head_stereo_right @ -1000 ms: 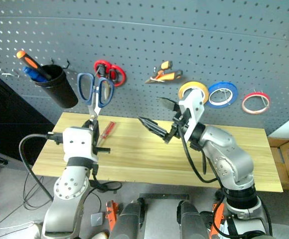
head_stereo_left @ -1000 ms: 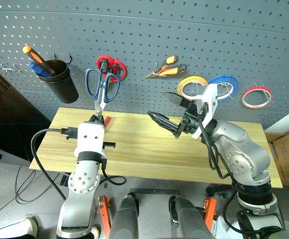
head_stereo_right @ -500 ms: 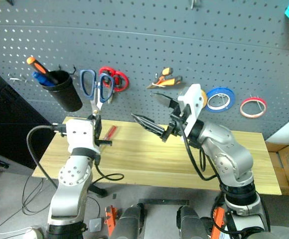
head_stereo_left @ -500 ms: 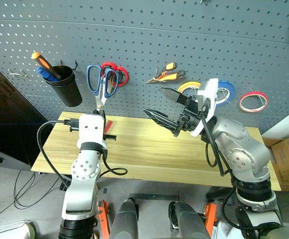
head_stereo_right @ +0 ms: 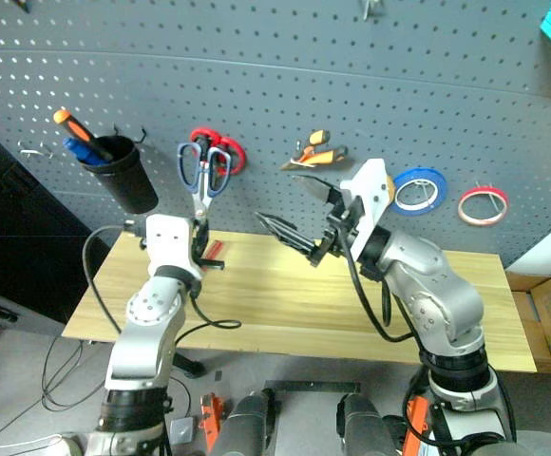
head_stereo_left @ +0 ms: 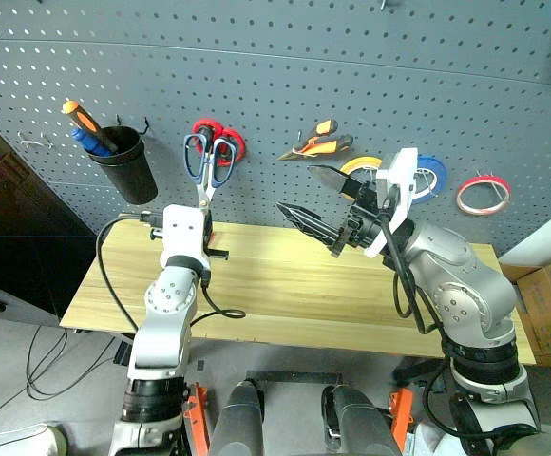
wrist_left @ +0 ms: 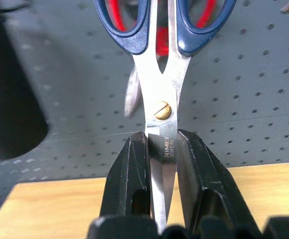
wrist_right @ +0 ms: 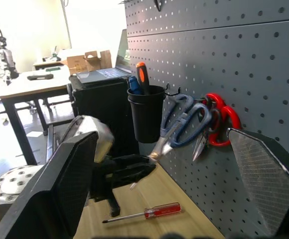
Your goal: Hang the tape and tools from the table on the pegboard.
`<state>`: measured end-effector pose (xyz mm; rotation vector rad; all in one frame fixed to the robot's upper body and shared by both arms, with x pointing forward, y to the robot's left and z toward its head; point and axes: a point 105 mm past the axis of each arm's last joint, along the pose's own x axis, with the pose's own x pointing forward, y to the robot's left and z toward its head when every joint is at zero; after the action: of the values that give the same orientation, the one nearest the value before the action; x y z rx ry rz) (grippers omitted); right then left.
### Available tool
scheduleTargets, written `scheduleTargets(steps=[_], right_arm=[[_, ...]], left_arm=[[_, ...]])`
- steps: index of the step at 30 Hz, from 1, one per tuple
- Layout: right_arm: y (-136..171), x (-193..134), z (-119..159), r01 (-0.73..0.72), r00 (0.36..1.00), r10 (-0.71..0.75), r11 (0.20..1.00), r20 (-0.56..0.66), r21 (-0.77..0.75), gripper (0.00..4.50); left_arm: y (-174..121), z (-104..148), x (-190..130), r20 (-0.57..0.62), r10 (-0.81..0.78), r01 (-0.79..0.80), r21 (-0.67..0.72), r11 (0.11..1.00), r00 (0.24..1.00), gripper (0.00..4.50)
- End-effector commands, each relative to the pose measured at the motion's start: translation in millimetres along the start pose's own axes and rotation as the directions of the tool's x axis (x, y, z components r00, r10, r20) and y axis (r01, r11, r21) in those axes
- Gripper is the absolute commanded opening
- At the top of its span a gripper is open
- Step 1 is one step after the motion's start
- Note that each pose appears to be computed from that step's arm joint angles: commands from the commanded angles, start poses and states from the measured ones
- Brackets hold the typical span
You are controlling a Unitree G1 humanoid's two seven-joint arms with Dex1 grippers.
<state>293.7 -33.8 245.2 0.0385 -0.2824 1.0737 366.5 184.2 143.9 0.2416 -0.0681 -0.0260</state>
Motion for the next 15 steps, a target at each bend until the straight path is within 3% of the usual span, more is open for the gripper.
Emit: scheduleTargets(steps=[1,6,15], right_arm=[[4.8,0.6,11.9,-0.011,0.999,0.013,0.999,0.039,-0.043,4.5],[2.6,0.9,12.2,0.003,0.999,-0.001,0.999,0.041,-0.051,4.5],[3.2,-1.5,10.5,0.021,0.999,-0.019,0.999,0.037,-0.05,4.5]], left_arm=[[0.5,17.3,8.5,0.066,-0.031,0.03,0.008,1.0,0.997,0.42],[5.2,21.4,19.1,0.083,-0.027,0.025,0.016,1.0,0.996,0.42],[-3.6,19.7,10.9,0.099,-0.056,0.056,0.004,0.998,0.993,3.45]])
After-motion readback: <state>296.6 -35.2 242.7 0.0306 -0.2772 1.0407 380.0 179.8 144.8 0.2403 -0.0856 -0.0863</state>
